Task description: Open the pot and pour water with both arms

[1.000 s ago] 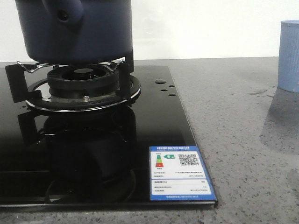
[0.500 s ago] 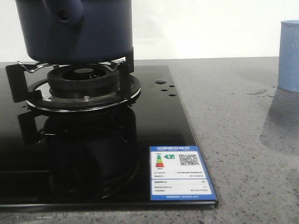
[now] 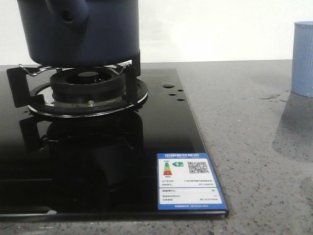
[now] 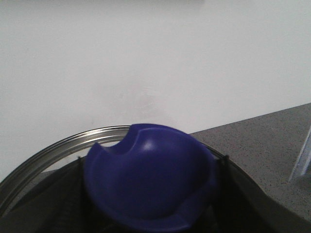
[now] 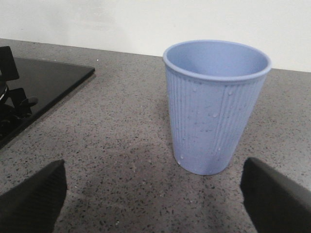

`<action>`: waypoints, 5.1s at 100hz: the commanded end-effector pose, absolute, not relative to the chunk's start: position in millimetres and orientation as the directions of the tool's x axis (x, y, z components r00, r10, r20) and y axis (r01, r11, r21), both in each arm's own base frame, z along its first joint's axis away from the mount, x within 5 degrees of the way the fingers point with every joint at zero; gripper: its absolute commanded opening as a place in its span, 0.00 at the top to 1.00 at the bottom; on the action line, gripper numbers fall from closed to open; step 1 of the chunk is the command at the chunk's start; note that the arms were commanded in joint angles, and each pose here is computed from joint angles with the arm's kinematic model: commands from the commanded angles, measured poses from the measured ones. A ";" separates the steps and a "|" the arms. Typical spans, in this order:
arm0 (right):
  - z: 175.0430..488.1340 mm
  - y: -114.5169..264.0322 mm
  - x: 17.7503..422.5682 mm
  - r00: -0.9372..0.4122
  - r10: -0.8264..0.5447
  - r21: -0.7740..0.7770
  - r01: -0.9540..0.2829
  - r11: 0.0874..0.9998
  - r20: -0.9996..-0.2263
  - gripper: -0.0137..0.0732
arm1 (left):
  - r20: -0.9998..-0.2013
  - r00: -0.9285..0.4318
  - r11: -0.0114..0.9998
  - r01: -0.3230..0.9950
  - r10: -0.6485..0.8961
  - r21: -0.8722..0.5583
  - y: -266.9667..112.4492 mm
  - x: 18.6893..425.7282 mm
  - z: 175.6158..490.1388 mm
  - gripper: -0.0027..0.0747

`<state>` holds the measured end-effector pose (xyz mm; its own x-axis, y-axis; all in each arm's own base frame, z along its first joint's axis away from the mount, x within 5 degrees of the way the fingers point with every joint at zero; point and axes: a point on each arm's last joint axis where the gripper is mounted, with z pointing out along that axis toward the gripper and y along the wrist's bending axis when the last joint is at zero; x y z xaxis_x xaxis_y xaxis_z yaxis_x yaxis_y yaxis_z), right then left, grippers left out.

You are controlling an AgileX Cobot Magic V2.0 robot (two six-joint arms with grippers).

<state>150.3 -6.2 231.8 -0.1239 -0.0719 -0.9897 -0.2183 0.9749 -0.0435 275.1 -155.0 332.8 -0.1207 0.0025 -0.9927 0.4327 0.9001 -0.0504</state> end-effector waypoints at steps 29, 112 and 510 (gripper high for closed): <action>244.5 -4.9 151.4 -0.047 -0.049 -0.037 -0.235 0.971 -0.998 0.08 | -0.998 0.011 0.903 0.426 -0.063 -0.052 -151.8 269.2 363.9 0.25; 300.5 -5.8 153.2 0.310 0.211 0.120 -0.286 0.951 -0.927 0.68 | -0.936 0.336 0.945 0.328 -0.106 0.011 -69.4 178.4 459.7 0.44; 251.8 7.8 51.6 0.281 -0.074 -0.077 0.000 0.997 -0.957 0.90 | -0.990 0.098 0.994 0.046 -0.101 -0.096 -2.0 54.3 210.2 0.99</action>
